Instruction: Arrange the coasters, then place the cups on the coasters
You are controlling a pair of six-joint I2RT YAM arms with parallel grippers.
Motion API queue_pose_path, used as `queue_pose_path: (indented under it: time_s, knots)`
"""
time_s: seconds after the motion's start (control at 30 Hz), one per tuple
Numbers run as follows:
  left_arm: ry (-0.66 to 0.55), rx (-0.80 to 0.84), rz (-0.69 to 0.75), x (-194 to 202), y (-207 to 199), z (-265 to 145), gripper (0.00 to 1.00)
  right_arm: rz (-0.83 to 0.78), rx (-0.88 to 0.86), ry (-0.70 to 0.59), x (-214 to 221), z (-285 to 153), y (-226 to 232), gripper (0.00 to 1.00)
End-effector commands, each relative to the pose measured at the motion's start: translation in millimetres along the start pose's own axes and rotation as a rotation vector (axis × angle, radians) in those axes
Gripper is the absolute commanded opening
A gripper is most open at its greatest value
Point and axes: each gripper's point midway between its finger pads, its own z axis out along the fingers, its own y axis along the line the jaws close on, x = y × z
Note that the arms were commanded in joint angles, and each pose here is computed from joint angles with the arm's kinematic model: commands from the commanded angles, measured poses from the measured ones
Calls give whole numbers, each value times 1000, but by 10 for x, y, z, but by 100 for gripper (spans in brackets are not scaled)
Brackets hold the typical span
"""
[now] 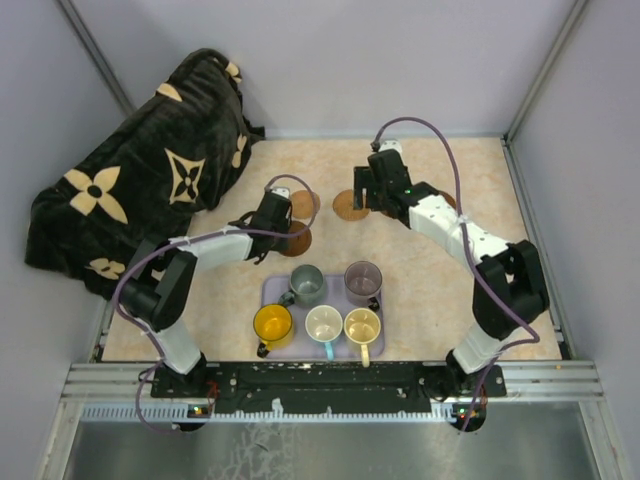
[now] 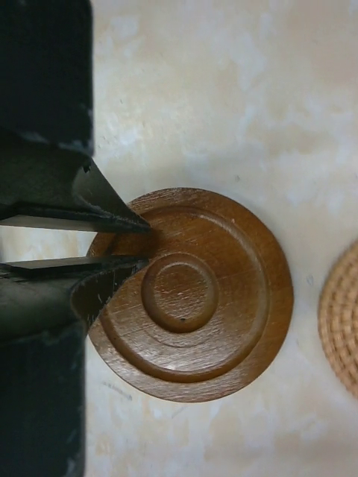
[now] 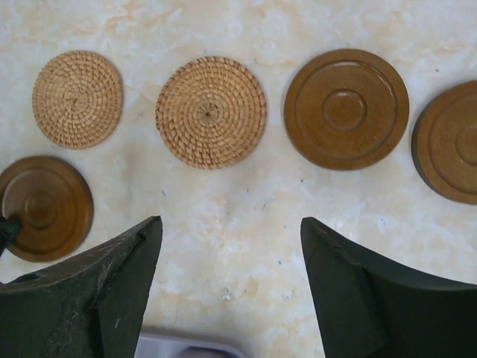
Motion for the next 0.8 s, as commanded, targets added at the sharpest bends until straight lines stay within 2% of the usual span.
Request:
queue_pose_path:
  time_s: [0.0, 0.2, 0.37, 0.77]
  knots:
    - [124, -187, -4, 367, 479, -78, 25, 44, -17, -109, -241, -366, 1, 76]
    - [138, -229, -150, 431, 926, -72, 23, 72, -20, -136, -155, -620, -103, 77]
    - [53, -163, -280, 220, 1136, -2, 23, 86, -24, -162, -102, -790, -172, 77]
    - [-49, -124, -247, -639, 1112, 447, 29, 83, 12, -151, 99, -926, -335, 78]
